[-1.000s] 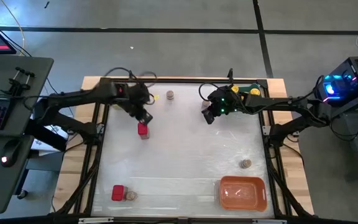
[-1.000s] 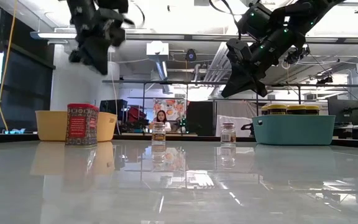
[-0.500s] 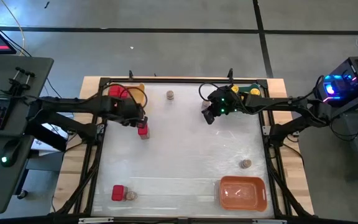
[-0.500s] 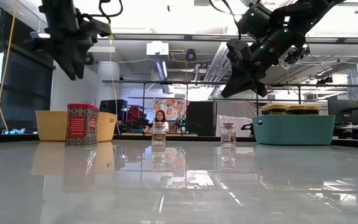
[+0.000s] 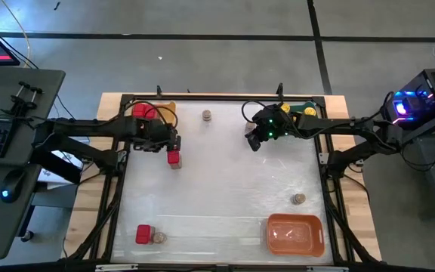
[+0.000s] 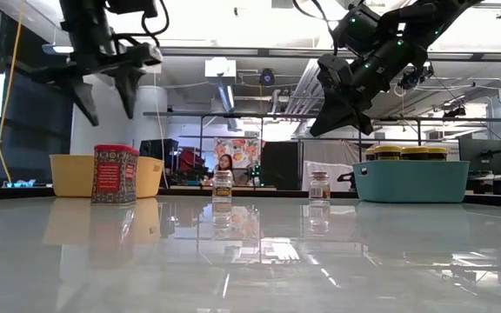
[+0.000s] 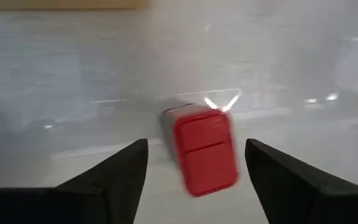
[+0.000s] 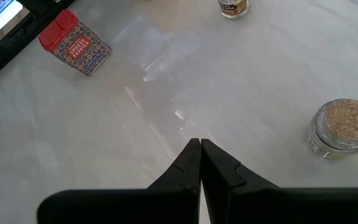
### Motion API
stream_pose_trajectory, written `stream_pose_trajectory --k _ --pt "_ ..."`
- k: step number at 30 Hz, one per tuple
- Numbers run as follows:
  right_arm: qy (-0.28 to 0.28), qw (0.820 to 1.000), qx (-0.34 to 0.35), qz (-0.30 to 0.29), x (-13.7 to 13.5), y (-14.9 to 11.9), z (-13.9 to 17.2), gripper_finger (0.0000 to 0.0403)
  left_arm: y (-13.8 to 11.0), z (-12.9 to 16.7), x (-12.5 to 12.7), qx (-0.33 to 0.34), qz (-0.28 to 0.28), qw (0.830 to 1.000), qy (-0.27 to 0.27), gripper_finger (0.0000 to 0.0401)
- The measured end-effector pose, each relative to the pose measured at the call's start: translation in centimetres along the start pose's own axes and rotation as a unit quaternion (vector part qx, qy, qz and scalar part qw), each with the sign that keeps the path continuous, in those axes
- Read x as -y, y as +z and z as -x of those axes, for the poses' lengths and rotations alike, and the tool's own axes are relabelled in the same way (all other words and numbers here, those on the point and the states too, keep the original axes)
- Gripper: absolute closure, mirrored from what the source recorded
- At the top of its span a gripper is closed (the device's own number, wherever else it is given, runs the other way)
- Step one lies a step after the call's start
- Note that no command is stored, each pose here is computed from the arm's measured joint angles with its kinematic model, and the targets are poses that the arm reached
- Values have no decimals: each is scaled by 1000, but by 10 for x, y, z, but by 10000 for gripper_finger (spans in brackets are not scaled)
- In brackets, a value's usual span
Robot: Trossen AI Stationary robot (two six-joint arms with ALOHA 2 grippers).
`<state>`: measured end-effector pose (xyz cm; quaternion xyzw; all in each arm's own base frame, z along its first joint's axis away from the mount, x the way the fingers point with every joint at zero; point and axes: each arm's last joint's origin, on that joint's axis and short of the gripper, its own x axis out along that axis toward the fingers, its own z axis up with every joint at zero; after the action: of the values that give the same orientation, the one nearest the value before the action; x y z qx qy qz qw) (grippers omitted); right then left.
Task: Sort spices by type
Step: Put the top red seasoning can into the yellow bin
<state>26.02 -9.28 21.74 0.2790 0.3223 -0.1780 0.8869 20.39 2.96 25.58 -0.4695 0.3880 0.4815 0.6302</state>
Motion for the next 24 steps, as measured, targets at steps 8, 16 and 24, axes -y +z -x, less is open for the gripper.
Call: stream_pose_trajectory --k 8,16,24 --pt "0 1000 0 1 0 0 0 403 -7 -14 13 -7 2 1000 10 137" --pt "0 1000 0 2 0 0 0 403 -12 -26 20 -9 6 1000 25 137" --pt "0 1000 0 6 0 0 0 403 -8 -26 18 2 -44 999 29 137"
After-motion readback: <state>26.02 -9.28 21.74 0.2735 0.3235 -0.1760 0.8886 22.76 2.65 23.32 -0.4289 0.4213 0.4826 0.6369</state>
